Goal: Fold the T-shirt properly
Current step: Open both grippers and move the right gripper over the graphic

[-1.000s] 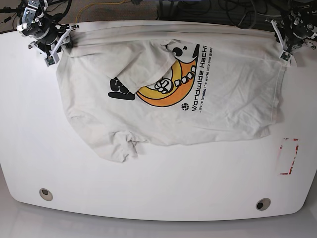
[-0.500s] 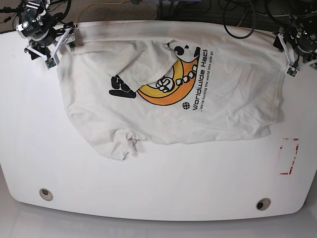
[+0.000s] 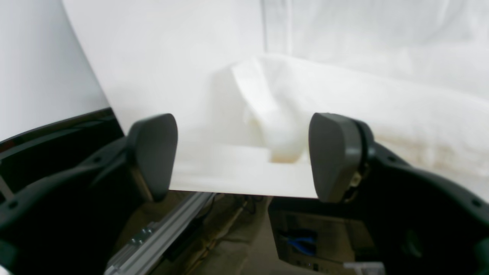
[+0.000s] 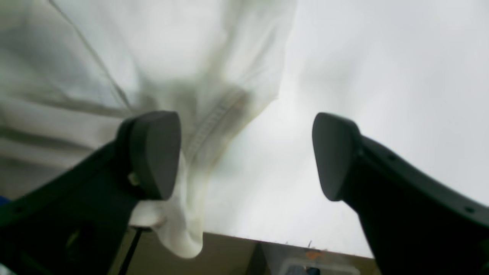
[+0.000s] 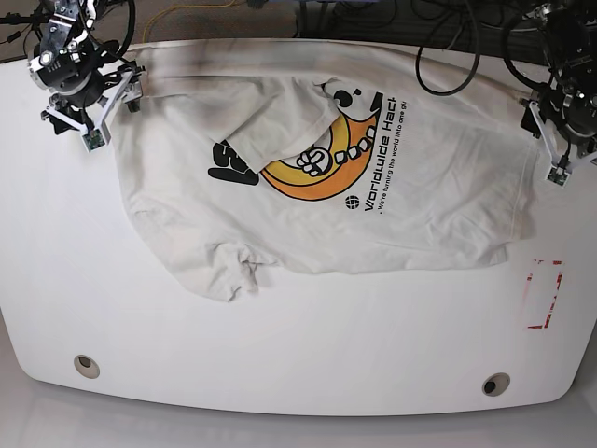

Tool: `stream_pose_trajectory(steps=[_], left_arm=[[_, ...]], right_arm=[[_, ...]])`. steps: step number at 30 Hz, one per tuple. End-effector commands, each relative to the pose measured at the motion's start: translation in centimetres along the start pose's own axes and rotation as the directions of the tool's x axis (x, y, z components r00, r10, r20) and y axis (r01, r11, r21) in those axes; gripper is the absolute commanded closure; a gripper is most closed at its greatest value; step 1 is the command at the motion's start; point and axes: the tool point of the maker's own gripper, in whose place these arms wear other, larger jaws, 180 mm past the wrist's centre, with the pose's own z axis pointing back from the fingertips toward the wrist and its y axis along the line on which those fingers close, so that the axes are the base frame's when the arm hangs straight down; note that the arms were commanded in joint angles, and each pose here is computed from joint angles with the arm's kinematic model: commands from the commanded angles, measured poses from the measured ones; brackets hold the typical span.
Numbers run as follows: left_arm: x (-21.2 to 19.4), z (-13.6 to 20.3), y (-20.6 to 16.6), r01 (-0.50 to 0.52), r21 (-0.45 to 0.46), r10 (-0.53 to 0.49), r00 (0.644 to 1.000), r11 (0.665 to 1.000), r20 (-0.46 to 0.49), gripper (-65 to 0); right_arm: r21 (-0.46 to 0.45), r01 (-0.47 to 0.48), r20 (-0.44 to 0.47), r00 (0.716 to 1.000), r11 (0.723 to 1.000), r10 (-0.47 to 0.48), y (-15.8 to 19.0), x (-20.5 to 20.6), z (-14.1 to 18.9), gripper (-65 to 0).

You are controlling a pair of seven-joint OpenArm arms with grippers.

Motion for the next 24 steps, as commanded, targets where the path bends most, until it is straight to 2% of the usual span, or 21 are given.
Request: stream_pose_trajectory(steps=[1,5,11,18,24], left_arm=[[0.8,0.7,1.4,0.003,0.043,-0.004,1.000,0.999,0.022,-50.4],[1.1,0.8,1.5,0.002,0.047,-0.003,1.000,0.999,0.028,-50.4],[0.8,0.8,1.9,0.002,0.056,-0.003,1.000,0.998,0.021,-50.4],[0.7,1.0,2.5,0.012,0.071,-0.014,1.000,0.997,0.017,-50.4],[0.9,1.0,2.6,0.014,0.074,-0.016,1.000,0.997,0.021,-50.4]], right_arm=[[-0.004,0.023,0.083,0.996,1.000,-0.023,0.1,2.5,0.0,-50.3],[0.019,0.055,0.138,0.989,0.998,-0.057,1.0,4.5,-0.4,-50.3],[0.120,-0.012,0.193,0.981,0.993,-0.012,5.1,7.6,-1.5,-50.3],[0.248,-0.069,0.249,0.969,0.966,0.005,11.1,10.4,-2.0,-50.3],[0.319,-0.081,0.253,0.967,0.944,-0.003,13.9,11.2,-2.8,-50.3]])
